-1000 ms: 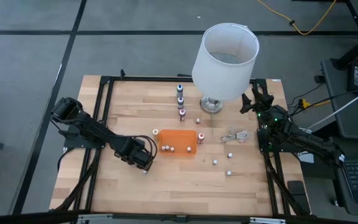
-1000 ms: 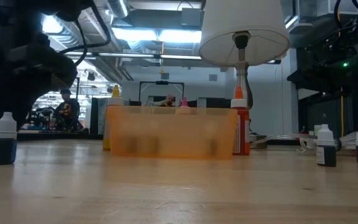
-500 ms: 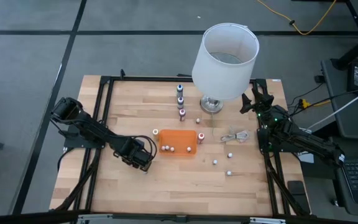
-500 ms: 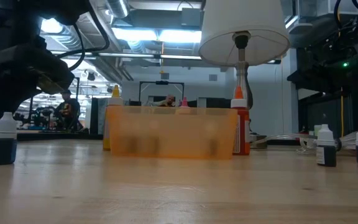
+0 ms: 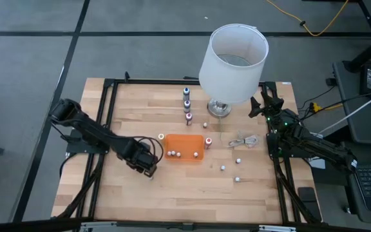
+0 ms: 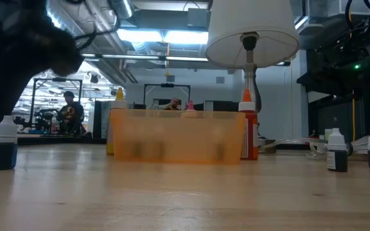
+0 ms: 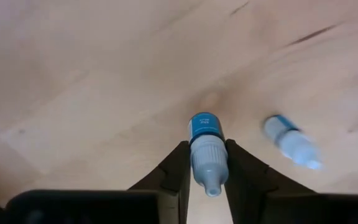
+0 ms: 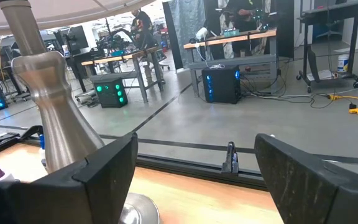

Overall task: Pick & Place food coloring
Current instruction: Put the top left small blue food coloring bottle into the orange bin

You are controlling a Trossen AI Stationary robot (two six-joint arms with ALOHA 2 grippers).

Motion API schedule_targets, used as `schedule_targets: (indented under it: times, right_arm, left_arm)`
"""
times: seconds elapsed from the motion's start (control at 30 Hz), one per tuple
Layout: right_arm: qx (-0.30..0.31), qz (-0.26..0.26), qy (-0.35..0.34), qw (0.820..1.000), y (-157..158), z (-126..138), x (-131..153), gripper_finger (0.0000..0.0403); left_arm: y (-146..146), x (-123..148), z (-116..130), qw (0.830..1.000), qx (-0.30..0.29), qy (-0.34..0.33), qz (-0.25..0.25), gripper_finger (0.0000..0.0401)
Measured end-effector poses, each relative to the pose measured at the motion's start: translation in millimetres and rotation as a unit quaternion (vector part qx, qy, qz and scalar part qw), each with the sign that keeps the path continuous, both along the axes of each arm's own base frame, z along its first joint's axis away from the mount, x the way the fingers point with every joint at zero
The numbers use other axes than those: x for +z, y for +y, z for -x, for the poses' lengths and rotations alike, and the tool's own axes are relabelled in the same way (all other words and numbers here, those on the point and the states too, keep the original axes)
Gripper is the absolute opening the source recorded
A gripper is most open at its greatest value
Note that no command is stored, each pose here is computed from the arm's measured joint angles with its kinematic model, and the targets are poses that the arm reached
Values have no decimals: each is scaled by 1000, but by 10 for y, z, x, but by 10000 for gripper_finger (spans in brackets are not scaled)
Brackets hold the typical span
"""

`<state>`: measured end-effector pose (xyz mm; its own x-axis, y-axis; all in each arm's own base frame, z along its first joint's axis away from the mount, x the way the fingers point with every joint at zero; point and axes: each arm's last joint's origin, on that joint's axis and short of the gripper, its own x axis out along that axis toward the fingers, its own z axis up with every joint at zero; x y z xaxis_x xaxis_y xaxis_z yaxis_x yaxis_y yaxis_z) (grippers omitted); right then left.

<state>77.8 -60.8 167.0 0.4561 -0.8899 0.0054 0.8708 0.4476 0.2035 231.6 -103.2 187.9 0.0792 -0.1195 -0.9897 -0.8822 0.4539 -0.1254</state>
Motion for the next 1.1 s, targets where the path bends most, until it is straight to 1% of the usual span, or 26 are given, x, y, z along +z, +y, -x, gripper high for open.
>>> schedule_targets:
  times: [0.2,0.3,0.43,0.57,0.8,1.1]
  right_arm:
    - [0,0,0,1000,0,0,0,323]
    - [0,0,0,1000,0,0,0,323]
    - [0,0,0,1000,0,0,0,323]
    - [0,0,0,1000,0,0,0,323]
    - [0,0,0,1000,0,0,-1,323]
    - [0,0,0,1000,0,0,-1,323]
  left_arm:
    - [91,396,-97,998,-55,-3,-25,73]
    - [141,589,-178,996,-85,-12,-29,73]
    - [195,819,-315,991,-122,-34,-31,69]
    - [233,984,-486,985,-162,-45,-35,70]
    - [336,1122,-844,971,-230,-53,-47,70]
    - [415,1048,-1320,948,-308,-54,-52,70]
